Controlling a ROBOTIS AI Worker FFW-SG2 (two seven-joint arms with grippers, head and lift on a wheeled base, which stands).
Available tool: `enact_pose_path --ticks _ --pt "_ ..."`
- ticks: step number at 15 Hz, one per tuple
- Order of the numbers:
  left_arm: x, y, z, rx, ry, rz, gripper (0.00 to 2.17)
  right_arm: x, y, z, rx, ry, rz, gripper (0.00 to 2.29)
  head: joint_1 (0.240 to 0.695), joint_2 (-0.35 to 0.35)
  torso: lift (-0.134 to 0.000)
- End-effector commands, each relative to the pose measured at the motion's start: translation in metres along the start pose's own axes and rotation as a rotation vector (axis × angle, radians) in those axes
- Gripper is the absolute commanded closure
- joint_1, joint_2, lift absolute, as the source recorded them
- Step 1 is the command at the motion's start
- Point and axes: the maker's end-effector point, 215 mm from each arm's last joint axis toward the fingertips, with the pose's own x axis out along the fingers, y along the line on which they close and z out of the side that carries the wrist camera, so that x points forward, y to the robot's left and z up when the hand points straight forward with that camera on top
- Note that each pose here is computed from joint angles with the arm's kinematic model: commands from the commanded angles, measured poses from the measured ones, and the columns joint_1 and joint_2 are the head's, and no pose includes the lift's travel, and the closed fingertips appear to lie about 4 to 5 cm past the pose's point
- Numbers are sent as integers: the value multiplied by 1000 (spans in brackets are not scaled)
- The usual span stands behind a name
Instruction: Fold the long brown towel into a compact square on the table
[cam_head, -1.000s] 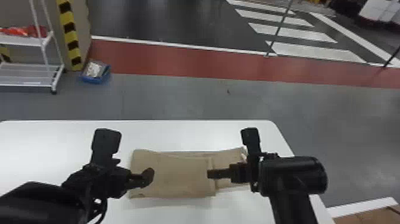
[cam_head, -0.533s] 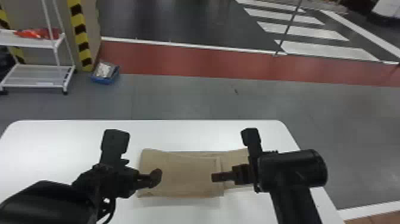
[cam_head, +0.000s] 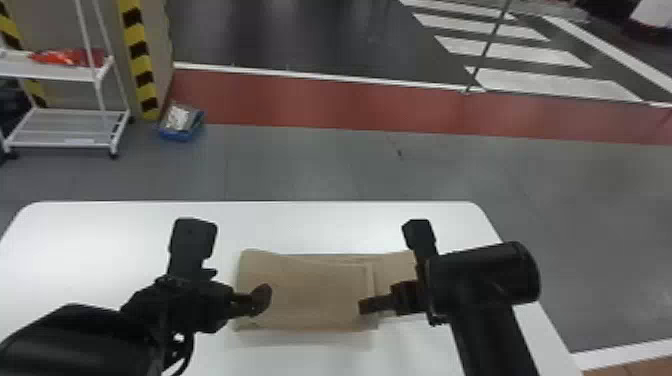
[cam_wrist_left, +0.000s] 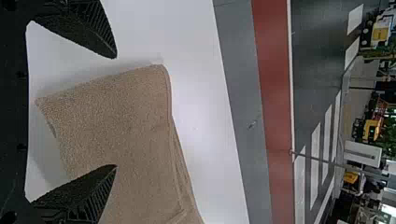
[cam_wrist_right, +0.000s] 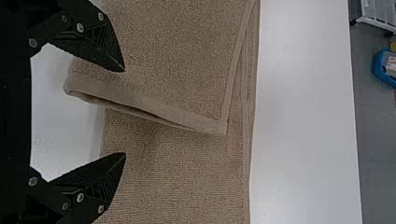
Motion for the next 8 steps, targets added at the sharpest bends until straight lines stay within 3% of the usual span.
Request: enact_pose_path --ticks 1,8 --pt "0 1 0 -5 0 2 39 4 -1 0 -7 10 -7 316 695 -233 0" --pt "1 5 -6 -8 8 6 39 10 0 9 -25 -13 -6 704 695 -226 0"
